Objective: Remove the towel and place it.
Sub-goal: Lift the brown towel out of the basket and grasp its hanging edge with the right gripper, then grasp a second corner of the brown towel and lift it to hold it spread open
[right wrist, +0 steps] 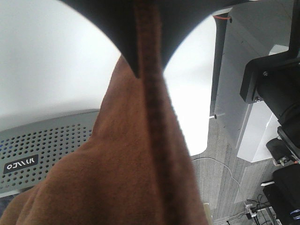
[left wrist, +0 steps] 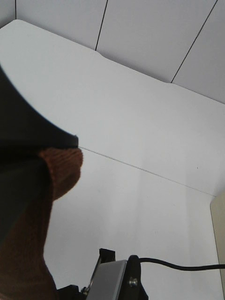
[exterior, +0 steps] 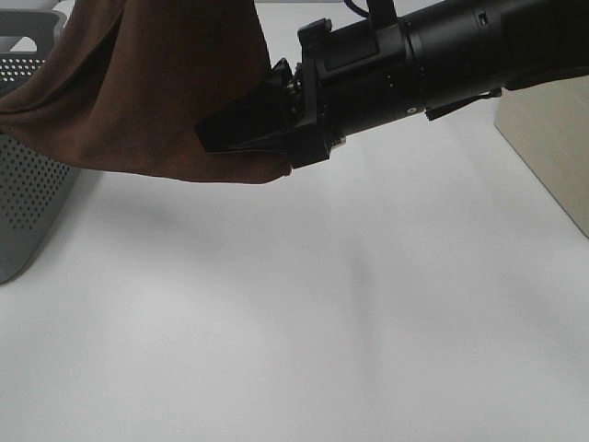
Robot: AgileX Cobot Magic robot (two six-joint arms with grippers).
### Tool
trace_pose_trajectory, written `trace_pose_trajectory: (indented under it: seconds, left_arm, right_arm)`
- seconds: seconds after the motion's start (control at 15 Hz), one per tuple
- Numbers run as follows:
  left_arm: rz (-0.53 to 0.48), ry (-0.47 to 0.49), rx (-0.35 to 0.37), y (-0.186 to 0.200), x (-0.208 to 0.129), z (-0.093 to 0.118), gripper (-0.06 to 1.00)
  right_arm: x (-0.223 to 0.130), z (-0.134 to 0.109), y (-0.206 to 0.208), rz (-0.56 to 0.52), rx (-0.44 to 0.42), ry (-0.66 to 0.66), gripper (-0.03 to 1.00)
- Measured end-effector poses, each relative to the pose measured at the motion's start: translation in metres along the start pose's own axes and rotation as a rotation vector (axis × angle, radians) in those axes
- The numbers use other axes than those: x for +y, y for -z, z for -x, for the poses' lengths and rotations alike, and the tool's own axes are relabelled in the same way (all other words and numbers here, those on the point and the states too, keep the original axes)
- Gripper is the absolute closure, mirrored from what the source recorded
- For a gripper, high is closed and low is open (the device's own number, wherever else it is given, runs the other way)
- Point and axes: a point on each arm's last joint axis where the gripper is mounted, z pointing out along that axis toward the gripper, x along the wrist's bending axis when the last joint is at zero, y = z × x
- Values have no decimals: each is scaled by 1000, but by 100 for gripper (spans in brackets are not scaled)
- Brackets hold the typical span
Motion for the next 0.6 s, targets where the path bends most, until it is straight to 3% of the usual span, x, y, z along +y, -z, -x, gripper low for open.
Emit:
trace_pose_trajectory:
  seconds: [0.27,0.47,0.53,0.6]
  left_arm:
    - [0,0,0,0,0,0,94]
    - [-4,-4,7,0,0,-1,94]
    - [-7,-10,21,0,-1,-2,94]
    - [14,-27,74,0,1,-7,94]
  right_arm:
    - [4,4,6,-25,-94,-112,96]
    - [32,1,23,-86,-181,-148,96]
    - [49,-1,33,-120,-222,-152,96]
    - [77,0,53,-232,-339,-181,96]
